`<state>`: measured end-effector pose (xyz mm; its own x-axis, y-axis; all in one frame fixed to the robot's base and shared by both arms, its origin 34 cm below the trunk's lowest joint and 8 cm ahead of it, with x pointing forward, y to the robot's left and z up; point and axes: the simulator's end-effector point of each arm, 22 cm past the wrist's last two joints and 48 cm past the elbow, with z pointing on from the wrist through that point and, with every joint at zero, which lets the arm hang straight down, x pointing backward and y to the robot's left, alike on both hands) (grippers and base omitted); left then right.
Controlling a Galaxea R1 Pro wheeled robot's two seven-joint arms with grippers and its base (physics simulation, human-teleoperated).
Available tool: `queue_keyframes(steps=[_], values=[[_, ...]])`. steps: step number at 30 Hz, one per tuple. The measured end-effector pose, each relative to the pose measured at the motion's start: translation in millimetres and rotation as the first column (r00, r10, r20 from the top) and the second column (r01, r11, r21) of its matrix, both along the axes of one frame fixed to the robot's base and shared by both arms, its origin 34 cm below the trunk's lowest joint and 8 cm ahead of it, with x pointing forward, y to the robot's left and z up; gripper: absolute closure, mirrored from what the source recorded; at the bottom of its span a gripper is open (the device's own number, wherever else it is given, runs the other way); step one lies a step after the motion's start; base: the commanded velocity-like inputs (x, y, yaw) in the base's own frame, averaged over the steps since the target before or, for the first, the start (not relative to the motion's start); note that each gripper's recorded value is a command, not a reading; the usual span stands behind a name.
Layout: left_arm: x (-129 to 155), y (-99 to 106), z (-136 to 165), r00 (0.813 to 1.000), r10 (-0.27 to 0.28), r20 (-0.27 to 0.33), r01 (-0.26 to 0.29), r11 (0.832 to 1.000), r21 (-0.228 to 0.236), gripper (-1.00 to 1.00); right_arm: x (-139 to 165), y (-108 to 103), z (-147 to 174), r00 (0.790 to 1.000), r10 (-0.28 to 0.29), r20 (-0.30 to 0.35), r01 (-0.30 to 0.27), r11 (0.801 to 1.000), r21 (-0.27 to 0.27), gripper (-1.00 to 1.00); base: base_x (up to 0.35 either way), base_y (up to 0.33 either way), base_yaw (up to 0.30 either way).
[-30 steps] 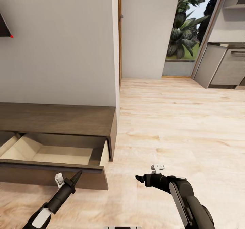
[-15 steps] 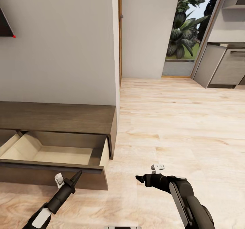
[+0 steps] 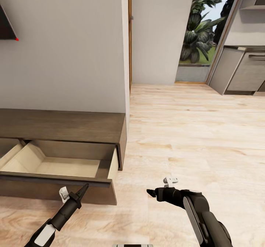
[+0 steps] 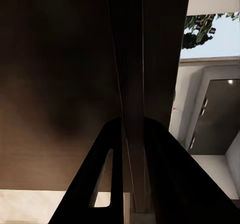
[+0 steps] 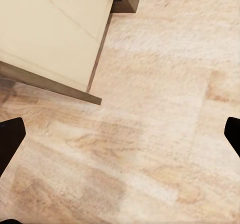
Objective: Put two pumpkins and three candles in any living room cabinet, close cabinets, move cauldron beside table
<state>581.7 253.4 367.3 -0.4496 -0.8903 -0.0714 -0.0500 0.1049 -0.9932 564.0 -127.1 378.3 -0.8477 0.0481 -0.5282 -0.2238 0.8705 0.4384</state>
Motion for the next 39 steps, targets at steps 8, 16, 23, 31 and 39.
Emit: queue_keyframes(steps=[8,16,23,31,39], values=[[0.0,0.0,0.0,1.000,0.000,0.000,0.000,1.000,0.000,1.00,0.0,0.0,0.0,1.000,0.000,0.000,0.000,1.000,0.000,-1.00,-0.001,0.000,0.000],[0.1,0.0,0.0,1.000,0.000,-0.001,0.000,1.000,-0.001,1.00,-0.1,0.0,-0.1,1.000,0.000,-0.001,0.000,1.000,0.000,-1.00,0.000,0.000,0.000],[0.4,0.6,-0.1,1.000,0.002,0.000,-0.002,1.000,0.001,1.00,-0.1,0.0,-0.2,1.000,0.000,-0.001,0.000,1.000,0.000,-1.00,-0.080,0.000,0.000],[0.3,0.5,0.0,1.000,0.003,-0.002,-0.003,1.000,-0.002,1.00,0.0,0.0,0.0,1.000,0.000,0.000,0.000,1.000,0.000,-1.00,-0.005,0.000,0.000],[0.3,0.5,0.0,1.000,0.003,-0.002,-0.003,1.000,-0.002,1.00,-0.2,0.0,-0.1,1.000,0.000,-0.001,0.000,1.000,0.000,-1.00,0.000,0.000,0.000]])
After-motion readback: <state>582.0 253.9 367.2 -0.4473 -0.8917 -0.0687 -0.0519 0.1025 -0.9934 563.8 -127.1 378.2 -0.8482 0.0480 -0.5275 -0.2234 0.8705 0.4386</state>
